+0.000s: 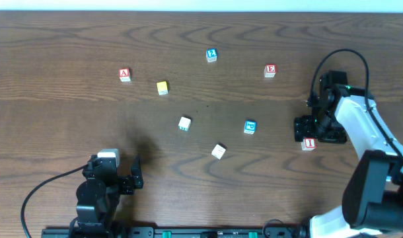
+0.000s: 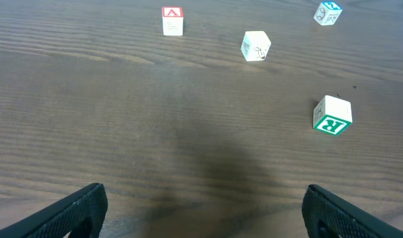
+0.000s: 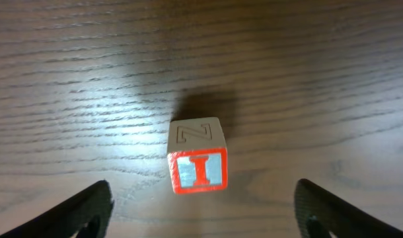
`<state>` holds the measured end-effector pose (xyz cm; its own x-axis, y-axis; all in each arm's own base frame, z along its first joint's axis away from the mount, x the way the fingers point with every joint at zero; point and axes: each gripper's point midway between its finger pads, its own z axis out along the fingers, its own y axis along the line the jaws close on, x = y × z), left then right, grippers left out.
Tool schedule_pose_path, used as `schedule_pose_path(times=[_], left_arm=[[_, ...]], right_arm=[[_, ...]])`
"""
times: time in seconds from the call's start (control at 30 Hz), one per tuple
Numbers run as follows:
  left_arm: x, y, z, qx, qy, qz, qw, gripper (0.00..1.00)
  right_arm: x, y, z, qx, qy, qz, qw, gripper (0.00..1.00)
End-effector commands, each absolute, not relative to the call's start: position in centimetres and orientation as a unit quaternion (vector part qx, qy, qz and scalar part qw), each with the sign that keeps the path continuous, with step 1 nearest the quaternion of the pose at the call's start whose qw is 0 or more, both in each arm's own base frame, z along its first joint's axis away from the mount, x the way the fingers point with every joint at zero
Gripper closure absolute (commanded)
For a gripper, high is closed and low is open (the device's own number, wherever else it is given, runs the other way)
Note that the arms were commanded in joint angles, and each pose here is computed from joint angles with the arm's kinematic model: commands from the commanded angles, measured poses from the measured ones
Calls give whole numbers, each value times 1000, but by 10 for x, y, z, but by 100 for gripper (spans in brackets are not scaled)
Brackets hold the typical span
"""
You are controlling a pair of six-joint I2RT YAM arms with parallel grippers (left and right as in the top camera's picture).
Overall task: Spell out Ai2
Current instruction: 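Reach the right gripper to the red I block and grasp it, then carry the red I block left and set it down mid-table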
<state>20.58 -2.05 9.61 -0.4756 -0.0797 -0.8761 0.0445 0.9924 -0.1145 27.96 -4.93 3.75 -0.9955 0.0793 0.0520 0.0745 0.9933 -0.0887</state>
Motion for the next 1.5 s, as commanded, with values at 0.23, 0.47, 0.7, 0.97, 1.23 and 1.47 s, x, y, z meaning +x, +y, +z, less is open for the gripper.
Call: schedule_pose_path(times=[0.23,0.47,0.7,0.97,1.23,1.47], left_arm=[[206,-18,93,-10,857,-54,513,4],[206,-18,93,-10,857,-54,513,5],[206,-18,93,-10,857,-54,512,5],[206,-18,93,-10,857,-54,512,5],[206,-18,93,-10,857,-54,512,4],[206,-18,93,-10,857,-54,513,4]], right_arm=[[274,-44,4,-18,-996,17,85,29],[273,-43,1,-19,-996,12,91,53],[272,-42,1,-21,-995,10,93,76],[281,-30,0,-66,-995,-21,76,91],[343,3,31,-104,-989,-105,-13,99],[418,79,109,-36,-983,-121,-134,99]])
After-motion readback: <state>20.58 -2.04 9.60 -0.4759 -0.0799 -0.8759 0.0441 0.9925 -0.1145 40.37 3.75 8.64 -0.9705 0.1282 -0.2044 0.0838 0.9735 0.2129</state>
